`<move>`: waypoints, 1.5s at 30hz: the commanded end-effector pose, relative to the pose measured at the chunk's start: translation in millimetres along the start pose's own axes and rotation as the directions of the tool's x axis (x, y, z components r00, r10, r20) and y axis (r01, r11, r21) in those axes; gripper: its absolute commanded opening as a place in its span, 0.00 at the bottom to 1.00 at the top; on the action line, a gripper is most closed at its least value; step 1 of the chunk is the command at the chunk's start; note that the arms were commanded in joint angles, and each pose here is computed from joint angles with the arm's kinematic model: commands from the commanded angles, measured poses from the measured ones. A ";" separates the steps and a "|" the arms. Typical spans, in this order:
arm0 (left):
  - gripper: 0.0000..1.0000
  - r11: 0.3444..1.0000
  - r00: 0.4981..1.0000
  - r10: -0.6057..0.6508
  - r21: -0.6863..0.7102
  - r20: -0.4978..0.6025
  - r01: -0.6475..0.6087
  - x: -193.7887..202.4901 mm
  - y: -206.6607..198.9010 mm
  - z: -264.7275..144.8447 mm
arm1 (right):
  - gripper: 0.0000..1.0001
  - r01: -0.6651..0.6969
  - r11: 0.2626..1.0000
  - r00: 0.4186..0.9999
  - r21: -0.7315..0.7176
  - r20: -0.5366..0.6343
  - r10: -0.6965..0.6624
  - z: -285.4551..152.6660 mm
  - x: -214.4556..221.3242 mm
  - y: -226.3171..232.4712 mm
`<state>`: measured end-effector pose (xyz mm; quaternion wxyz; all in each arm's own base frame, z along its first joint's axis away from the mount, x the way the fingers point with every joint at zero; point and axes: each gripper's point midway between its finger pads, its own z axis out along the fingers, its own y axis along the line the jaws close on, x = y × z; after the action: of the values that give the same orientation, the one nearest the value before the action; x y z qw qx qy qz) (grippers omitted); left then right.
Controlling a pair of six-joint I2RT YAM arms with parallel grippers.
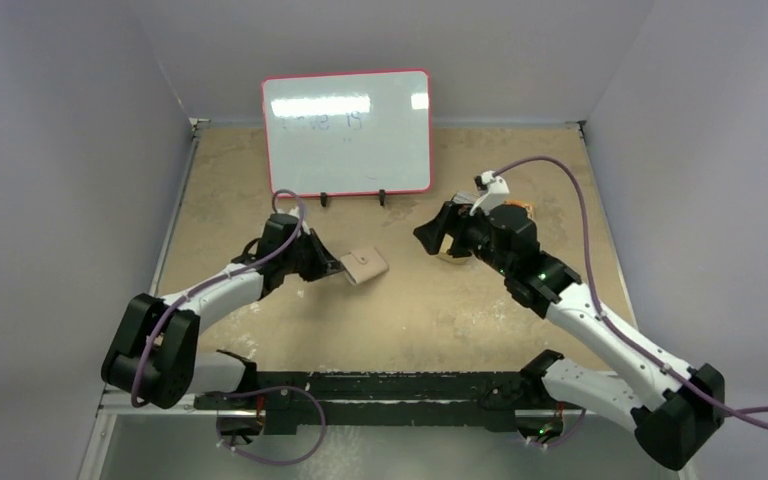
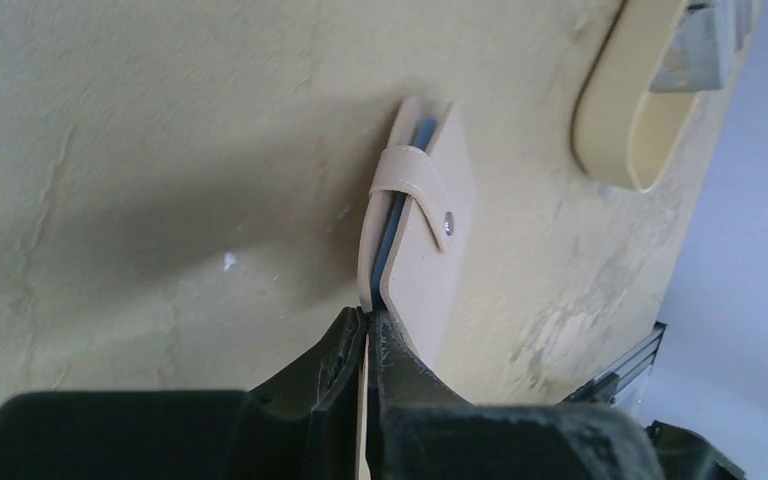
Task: Put the credit cards into the card holder
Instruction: Place the card holder at the center of the board, then open the card holder at the center of the board.
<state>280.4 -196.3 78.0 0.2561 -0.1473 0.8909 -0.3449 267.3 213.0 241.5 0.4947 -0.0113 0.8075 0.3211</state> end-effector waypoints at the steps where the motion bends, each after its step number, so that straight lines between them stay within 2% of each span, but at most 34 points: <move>1: 0.05 1.000 1.000 -0.016 -0.016 0.016 0.016 5.5 10.2 -1.1 | 0.81 0.005 0.997 0.996 -0.072 -0.090 -0.012 18.4 20.7 11.4; 6: 0.23 0.997 0.999 0.014 -0.081 0.051 -0.010 3.4 22.2 -11.5 | 0.64 0.004 0.999 0.983 -0.049 -0.186 -0.013 49.5 51.7 1.2; 11: 0.29 0.999 0.995 0.030 -0.036 0.096 -0.026 -5.1 10.3 -17.4 | 0.56 0.025 0.999 0.968 -0.019 -0.250 -0.029 74.6 74.8 1.8; 14: 0.30 0.998 0.995 0.057 -0.016 0.086 -0.056 -5.3 6.7 -14.9 | 0.55 0.014 1.000 0.959 -0.020 -0.283 -0.019 87.4 87.1 4.7; 17: 0.30 0.990 0.993 0.106 -0.095 0.058 -0.101 -7.9 16.4 -11.7 | 0.55 -0.040 0.999 0.946 -0.013 -0.322 0.034 100.1 101.8 4.9; 22: 0.29 0.957 0.972 0.231 -0.191 0.052 -0.218 -27.4 8.1 -10.7 | 0.53 -0.219 0.975 0.899 -0.027 -0.394 0.191 112.3 121.8 21.1; 25: 0.30 0.938 0.956 0.291 -0.207 0.034 -0.278 -34.2 -2.8 -8.1 | 0.51 -0.341 0.939 0.871 -0.046 -0.392 0.297 119.5 123.3 33.2; 28: 0.31 0.918 0.940 0.340 -0.214 -0.008 -0.333 -33.4 -11.5 -1.9 | 0.47 -0.400 0.916 0.847 -0.034 -0.394 0.356 123.1 129.7 32.3; 30: 0.31 0.901 0.926 0.376 -0.217 -0.047 -0.377 -29.7 -17.7 2.9 | 0.43 -0.399 0.917 0.853 -0.023 -0.376 0.362 126.9 128.7 29.2; 32: 0.32 0.875 0.905 0.419 -0.233 -0.074 -0.424 -25.6 -21.6 6.5 | 0.35 -0.389 0.921 0.861 -0.014 -0.362 0.358 130.3 128.6 25.6; 38: 0.33 0.816 0.853 0.505 -0.249 -0.134 -0.522 -6.6 -28.3 17.7 | 0.02 -0.360 0.933 0.859 -0.013 -0.395 0.326 141.7 143.4 20.3; 42: 0.34 0.785 0.826 0.538 -0.257 -0.166 -0.563 2.6 -27.3 25.7 | 0.00 -0.376 0.926 0.825 -0.010 -0.459 0.330 141.3 167.0 16.2; 45: 0.35 0.767 0.811 0.556 -0.265 -0.182 -0.584 5.6 -25.9 30.6 | 0.00 -0.341 0.940 0.825 0.007 -0.476 0.303 145.9 175.2 9.5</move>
<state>281.1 -230.2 66.0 0.2554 0.0887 0.9533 -0.1345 287.6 340.3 53.3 0.2177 0.0556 0.8874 0.4025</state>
